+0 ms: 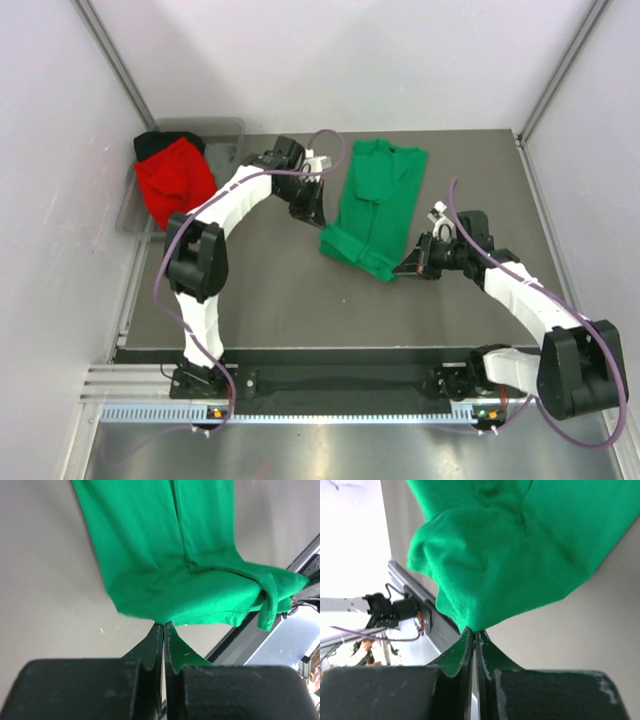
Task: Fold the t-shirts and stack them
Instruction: Fold the tshirt
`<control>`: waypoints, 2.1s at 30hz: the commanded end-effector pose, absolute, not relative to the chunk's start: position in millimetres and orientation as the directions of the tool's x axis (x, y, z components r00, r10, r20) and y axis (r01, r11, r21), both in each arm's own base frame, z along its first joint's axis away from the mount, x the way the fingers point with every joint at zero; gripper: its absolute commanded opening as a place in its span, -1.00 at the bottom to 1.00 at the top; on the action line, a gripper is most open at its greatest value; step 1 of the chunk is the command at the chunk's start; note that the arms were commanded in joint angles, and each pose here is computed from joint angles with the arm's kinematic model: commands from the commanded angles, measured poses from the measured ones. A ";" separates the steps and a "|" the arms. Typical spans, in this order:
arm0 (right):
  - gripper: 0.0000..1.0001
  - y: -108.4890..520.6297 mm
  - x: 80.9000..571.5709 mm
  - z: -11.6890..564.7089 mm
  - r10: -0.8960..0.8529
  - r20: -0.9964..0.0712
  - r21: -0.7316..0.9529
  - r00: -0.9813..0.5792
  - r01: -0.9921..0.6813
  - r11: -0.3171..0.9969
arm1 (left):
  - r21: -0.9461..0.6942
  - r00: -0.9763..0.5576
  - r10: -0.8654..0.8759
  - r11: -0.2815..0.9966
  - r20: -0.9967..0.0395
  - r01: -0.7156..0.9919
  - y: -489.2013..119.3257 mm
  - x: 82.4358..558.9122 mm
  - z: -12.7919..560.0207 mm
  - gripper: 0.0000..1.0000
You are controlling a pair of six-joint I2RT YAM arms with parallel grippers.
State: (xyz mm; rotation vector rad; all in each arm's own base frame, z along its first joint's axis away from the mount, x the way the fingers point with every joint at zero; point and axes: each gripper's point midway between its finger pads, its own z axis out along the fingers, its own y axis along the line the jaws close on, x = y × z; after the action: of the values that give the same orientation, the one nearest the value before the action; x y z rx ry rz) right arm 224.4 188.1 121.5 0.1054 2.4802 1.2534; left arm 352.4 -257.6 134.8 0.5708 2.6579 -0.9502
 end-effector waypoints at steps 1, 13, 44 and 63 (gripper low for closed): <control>-1.00 181.4 252.7 136.8 0.229 -0.403 0.771 -0.886 -0.195 0.606 | -0.564 -0.882 0.287 0.684 -0.374 0.462 -267.6 367.4 133.4 -1.00; -1.00 154.4 328.3 125.2 0.230 -0.481 0.710 -0.846 -0.222 0.668 | -0.563 -0.848 0.242 0.658 -0.471 0.501 -295.7 423.9 120.4 -1.00; 0.14 130.1 418.7 131.5 0.191 -0.654 0.591 -0.732 -0.337 0.733 | -0.405 -0.751 0.216 0.733 -0.624 0.547 -303.5 500.5 133.4 -0.28; 0.12 149.8 294.1 71.5 0.147 -0.326 0.733 -0.934 -0.152 0.663 | -0.627 -0.949 0.226 0.713 -0.219 0.315 -250.7 362.3 65.8 0.23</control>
State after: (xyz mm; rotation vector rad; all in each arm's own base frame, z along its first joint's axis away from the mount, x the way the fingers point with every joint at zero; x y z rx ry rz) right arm 288.9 140.4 67.5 0.0266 2.5631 1.1238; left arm 359.7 -244.7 51.6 0.4539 2.8353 -0.9480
